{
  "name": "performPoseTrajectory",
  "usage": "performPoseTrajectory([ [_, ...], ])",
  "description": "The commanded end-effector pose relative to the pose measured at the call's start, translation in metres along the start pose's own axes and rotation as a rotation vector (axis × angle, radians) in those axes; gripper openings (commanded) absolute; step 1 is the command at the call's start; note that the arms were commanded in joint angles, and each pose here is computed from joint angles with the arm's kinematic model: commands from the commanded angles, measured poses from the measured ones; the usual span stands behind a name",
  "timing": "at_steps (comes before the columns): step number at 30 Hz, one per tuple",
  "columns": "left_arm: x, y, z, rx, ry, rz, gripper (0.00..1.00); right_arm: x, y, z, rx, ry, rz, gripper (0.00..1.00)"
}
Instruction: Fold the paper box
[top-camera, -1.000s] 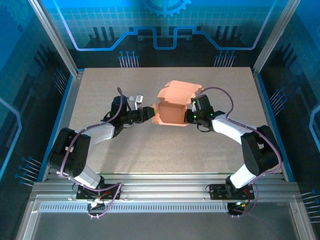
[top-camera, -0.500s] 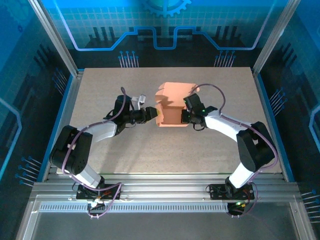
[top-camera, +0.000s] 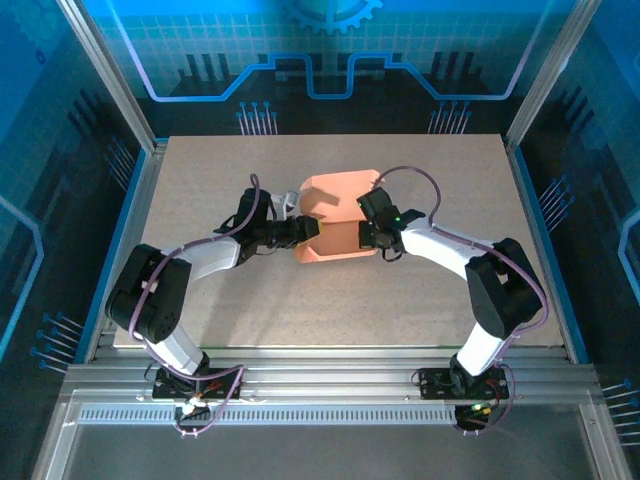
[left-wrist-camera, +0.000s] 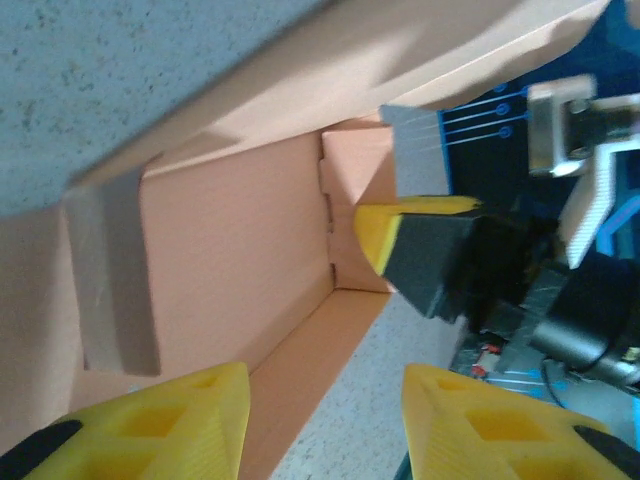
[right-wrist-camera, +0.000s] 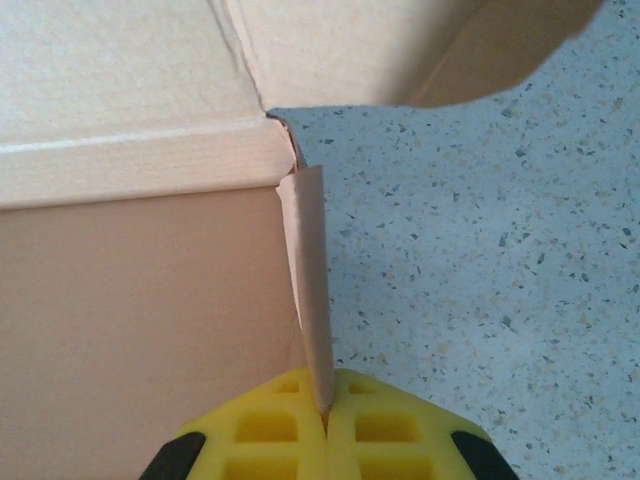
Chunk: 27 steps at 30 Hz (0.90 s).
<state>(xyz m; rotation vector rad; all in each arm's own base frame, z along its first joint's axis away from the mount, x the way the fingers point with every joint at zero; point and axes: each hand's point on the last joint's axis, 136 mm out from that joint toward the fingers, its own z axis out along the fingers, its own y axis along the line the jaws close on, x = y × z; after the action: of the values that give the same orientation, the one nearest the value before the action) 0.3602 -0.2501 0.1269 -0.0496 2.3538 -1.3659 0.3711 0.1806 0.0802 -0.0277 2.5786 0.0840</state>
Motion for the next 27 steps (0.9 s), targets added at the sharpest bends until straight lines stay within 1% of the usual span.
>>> performPoseTrajectory([
  [1, -0.001, -0.009, -0.001, -0.014, -0.011, 0.065, 0.47, -0.003, 0.000, 0.001, 0.029, -0.003, 0.009, 0.00],
  [4, -0.006, -0.020, -0.020, -0.018, -0.089, 0.131, 0.49, 0.000, -0.005, 0.005, 0.031, 0.011, 0.037, 0.00],
  [9, -0.014, -0.027, -0.054, -0.052, -0.208, 0.180, 0.62, 0.005, -0.014, 0.014, -0.035, 0.048, 0.136, 0.00],
  [12, -0.028, -0.011, -0.080, -0.090, -0.307, 0.122, 0.65, 0.007, -0.019, 0.018, -0.078, 0.058, 0.186, 0.00],
  [14, -0.033, 0.008, -0.089, -0.107, -0.329, 0.054, 0.66, 0.006, -0.016, 0.017, -0.146, 0.051, 0.219, 0.00],
  [16, -0.035, 0.025, -0.092, -0.115, -0.339, -0.012, 0.66, 0.003, -0.011, 0.014, -0.231, 0.038, 0.250, 0.00],
  [18, -0.035, 0.037, -0.086, -0.093, -0.329, -0.077, 0.64, -0.003, -0.003, 0.009, -0.318, 0.021, 0.265, 0.00],
  [21, -0.036, 0.045, -0.072, -0.038, -0.309, -0.146, 0.60, -0.008, 0.003, 0.003, -0.369, 0.003, 0.274, 0.00],
  [25, -0.040, 0.043, -0.057, 0.083, -0.305, -0.202, 0.54, -0.013, 0.008, -0.002, -0.434, -0.009, 0.303, 0.00],
  [27, -0.040, 0.038, -0.050, 0.131, -0.292, -0.208, 0.52, -0.012, 0.009, -0.002, -0.442, -0.003, 0.305, 0.00],
])
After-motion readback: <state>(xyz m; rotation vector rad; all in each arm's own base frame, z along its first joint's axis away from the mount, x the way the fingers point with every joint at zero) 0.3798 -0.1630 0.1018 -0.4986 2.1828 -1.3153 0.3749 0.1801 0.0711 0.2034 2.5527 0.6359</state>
